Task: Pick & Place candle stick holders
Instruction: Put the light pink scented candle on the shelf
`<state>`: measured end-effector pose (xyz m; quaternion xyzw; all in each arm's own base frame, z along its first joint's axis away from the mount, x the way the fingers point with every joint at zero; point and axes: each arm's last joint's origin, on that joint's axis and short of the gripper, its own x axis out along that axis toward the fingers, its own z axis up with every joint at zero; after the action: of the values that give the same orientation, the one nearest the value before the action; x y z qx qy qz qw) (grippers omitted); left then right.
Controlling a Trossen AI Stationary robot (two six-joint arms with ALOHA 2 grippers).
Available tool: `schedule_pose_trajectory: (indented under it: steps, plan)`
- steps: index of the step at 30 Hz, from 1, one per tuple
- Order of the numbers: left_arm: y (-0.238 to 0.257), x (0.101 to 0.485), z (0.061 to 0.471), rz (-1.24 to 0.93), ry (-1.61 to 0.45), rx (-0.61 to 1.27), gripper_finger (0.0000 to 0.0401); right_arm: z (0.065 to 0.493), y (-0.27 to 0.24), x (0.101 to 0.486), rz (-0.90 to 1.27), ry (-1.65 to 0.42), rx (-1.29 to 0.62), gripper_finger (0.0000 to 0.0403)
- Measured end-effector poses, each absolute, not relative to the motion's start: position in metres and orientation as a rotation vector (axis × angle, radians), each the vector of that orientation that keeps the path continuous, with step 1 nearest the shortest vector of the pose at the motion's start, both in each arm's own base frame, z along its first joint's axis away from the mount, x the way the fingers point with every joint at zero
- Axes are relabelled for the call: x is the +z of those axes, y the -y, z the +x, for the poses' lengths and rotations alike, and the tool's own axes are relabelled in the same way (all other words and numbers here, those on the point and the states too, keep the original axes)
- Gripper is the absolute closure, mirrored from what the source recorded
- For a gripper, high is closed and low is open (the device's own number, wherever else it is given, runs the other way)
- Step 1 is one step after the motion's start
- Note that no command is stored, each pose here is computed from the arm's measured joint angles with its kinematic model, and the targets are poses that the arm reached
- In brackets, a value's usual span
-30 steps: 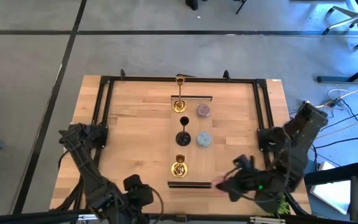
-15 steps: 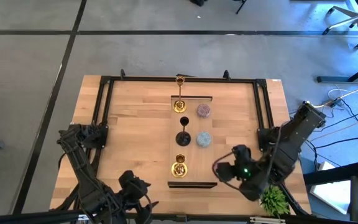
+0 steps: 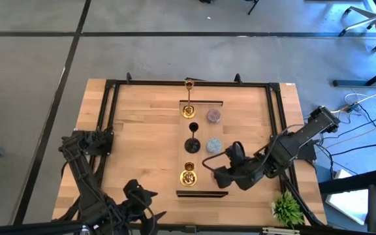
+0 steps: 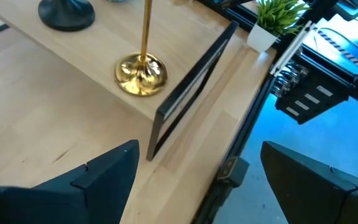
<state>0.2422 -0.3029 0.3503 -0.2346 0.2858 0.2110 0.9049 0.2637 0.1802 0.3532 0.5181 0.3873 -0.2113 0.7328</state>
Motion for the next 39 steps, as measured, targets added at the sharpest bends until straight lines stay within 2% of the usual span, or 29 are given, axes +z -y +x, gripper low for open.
schedule_pose_trajectory:
  steps: [7,12,19,23,30,35,39]
  plan:
    - [0.312,0.350,0.230,-0.522,-0.570,0.426,0.0068,0.258,-0.182,0.337,1.078,-0.929,-0.451,0.0236]
    - [0.317,0.350,0.222,-0.544,-0.570,0.414,0.0068,0.227,-0.185,0.333,1.090,-0.946,-0.429,0.0236]
    - [0.316,0.349,0.217,-0.538,-0.574,0.440,0.0068,0.168,-0.170,0.356,1.160,-0.633,-0.418,0.0236]
    - [0.309,0.349,0.218,-0.540,-0.516,0.497,0.0068,0.154,-0.165,0.365,1.170,-0.477,-0.377,0.0236]
    - [0.286,0.351,0.238,-0.621,-0.324,0.635,0.0068,0.162,-0.175,0.362,1.163,-0.594,-0.279,0.0236]
    - [0.266,0.352,0.260,-0.639,-0.275,0.710,0.0068,0.163,-0.170,0.335,1.144,-0.706,-0.248,0.0236]
    - [0.252,0.352,0.276,-0.664,-0.252,0.763,0.0068,0.163,-0.177,0.313,1.180,-0.647,-0.105,0.0236]
